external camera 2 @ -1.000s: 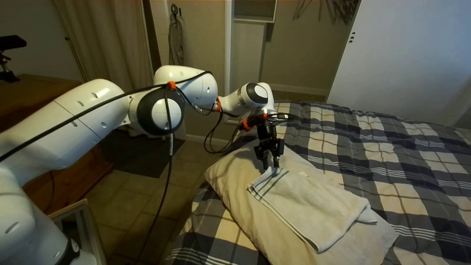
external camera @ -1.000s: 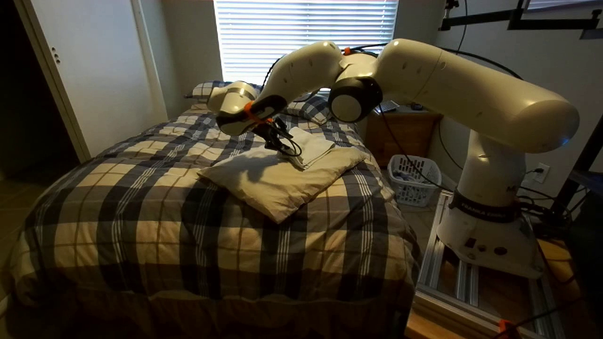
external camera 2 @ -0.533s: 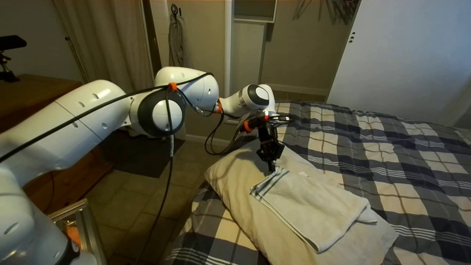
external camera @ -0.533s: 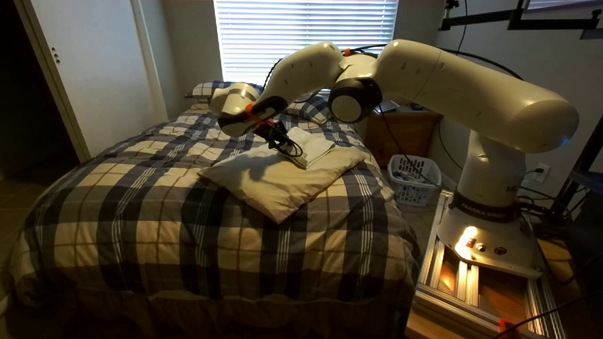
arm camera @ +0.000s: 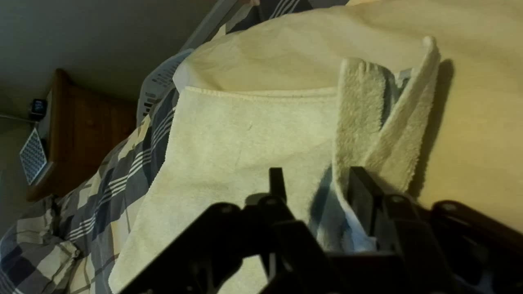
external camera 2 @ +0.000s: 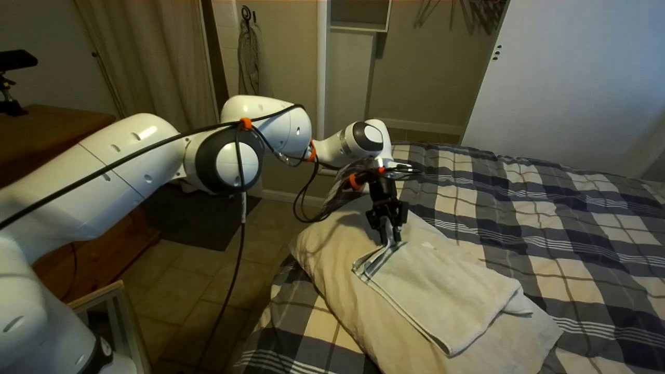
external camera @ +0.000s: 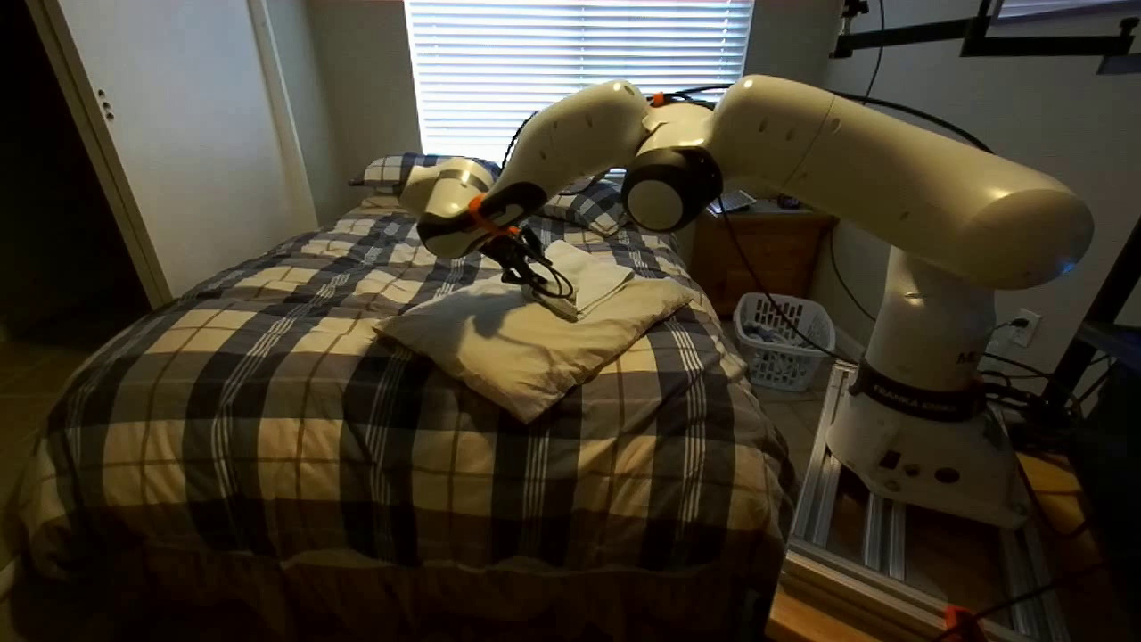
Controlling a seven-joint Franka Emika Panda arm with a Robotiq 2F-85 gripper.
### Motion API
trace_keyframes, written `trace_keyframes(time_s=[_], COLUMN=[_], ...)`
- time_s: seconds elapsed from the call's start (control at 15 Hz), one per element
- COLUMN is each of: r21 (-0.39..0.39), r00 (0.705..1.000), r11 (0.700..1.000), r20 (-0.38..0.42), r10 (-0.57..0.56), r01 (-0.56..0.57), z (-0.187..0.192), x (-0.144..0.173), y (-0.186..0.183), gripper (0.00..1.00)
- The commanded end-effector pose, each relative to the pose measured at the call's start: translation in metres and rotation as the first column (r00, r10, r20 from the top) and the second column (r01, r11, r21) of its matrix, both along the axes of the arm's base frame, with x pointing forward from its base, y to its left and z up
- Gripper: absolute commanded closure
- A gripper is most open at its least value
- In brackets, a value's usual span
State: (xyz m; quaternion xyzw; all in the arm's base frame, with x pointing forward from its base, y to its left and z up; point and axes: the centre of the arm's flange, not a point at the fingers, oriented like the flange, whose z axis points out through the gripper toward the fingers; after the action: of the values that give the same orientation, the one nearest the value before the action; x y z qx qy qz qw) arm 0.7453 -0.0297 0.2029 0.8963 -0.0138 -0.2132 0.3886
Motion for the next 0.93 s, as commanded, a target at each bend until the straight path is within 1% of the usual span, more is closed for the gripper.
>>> trace_keyframes(time_s=[0.0,0.13,0.27,0.33,0.4,0.47,0.53,0.67,0.73,0.87], r21=[0.022,0.028,0.035,0.042,0.045,0.049,0.051,0.053,0.055,0.046], r00=[0.999,0.999,0.998,0.997,0.997,0.997,0.997,0.996,0.996,0.996], r11=[0.999,0.999,0.998,0.998,0.997,0.997,0.997,0.996,0.996,0.998], r20=[0.024,0.034,0.045,0.05,0.053,0.055,0.057,0.062,0.064,0.067], r10=[0.03,0.039,0.046,0.051,0.054,0.057,0.06,0.062,0.064,0.049], r01=[-0.031,-0.04,-0.048,-0.053,-0.057,-0.06,-0.063,-0.065,-0.067,-0.053], z=[0.001,-0.002,-0.005,-0.007,-0.009,-0.011,-0.012,-0.011,-0.009,0.0], x=[-0.014,-0.013,-0.012,-0.012,-0.012,-0.011,-0.011,-0.011,-0.011,-0.012], y=[-0.005,-0.005,-0.006,-0.006,-0.005,-0.006,-0.006,-0.005,-0.005,-0.007], gripper=[0.23,0.18,0.21,0.25,0.3,0.49,0.49,0.63,0.72,0.86])
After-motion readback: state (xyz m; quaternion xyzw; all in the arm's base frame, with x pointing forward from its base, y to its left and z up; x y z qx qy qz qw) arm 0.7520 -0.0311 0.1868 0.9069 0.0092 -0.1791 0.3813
